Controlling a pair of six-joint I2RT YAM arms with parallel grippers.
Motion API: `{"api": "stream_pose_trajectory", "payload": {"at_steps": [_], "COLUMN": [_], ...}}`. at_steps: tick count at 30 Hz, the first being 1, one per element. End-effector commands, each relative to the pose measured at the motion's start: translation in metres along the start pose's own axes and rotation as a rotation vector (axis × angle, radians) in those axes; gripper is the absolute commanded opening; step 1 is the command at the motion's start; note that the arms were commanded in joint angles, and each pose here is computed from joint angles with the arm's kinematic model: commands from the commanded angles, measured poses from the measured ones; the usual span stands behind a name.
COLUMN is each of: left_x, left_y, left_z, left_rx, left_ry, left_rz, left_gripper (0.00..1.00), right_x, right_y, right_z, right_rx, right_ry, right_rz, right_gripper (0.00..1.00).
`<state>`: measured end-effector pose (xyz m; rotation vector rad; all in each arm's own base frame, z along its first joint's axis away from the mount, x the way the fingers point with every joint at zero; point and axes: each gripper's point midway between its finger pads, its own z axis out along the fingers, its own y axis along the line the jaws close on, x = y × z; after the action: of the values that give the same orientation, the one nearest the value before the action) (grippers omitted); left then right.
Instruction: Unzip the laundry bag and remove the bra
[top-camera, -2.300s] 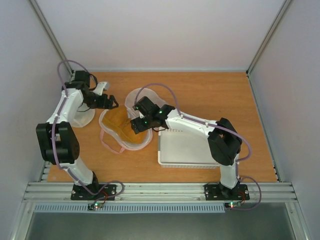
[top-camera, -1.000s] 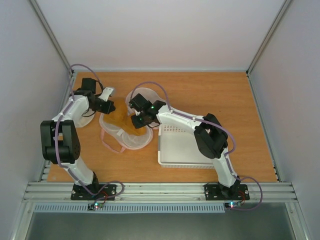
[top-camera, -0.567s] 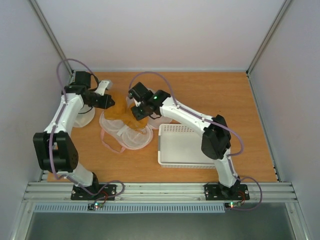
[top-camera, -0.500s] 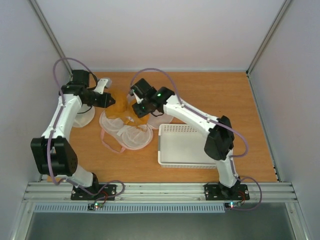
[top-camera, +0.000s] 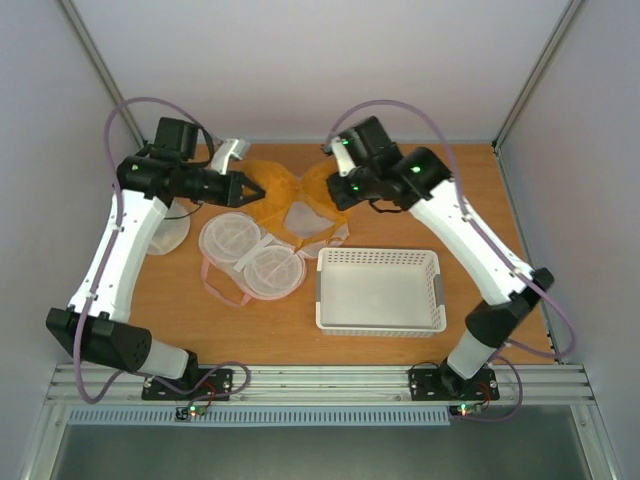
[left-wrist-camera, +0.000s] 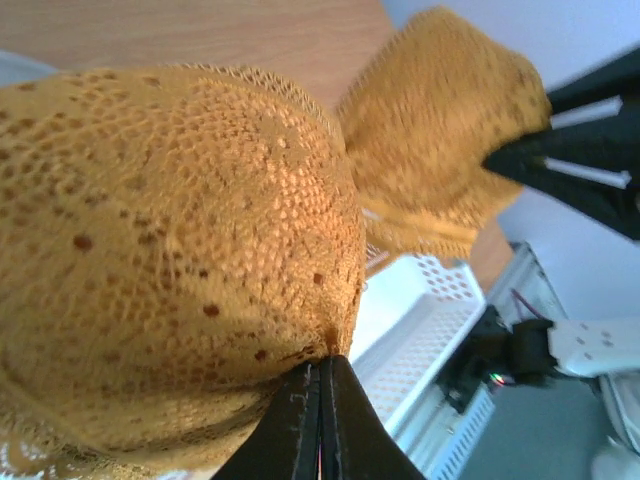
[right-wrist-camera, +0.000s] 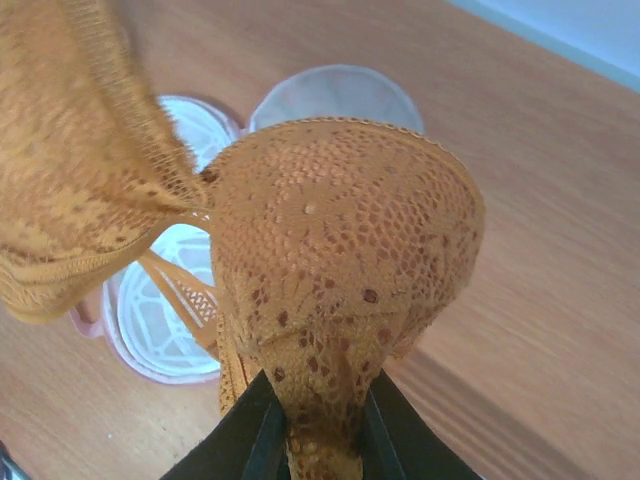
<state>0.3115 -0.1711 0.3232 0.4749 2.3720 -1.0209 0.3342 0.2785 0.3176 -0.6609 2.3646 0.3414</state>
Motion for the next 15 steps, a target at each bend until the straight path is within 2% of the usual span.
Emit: {"api": "stream_pose_trajectory", "payload": {"at_steps": [1, 4, 9, 15], "left_x": [0.020, 0.039, 0.064, 0.085], "left_y": [-0.058, -0.081, -0.117, -0.124], "left_z": [0.009, 0.033, 0.078, 0.117], "left_rx": [0.139, 0.207, 0.257, 0.272], "left_ry": [0.075, 0.150, 0.274, 0.352], "left_rz": [-0.034, -0.062, 0.003, 0.024], "left_gripper": [0.01, 0.01, 0.01, 0.00], "right_x": [0.024, 0.053, 0.104, 0.153], "right_y": [-0.026, -0.039, -0.064, -0.076], "right_z": [-0.048, -0.058, -0.056, -0.035], "right_rx": [0.062, 0.106, 0.206, 0.237], "right_ry": [0.000, 0.042, 0.157, 0.308], "right_rz": [0.081, 0.132, 0.174, 0.191], "right_gripper": [0.16, 0.16, 0.16, 0.17]}}
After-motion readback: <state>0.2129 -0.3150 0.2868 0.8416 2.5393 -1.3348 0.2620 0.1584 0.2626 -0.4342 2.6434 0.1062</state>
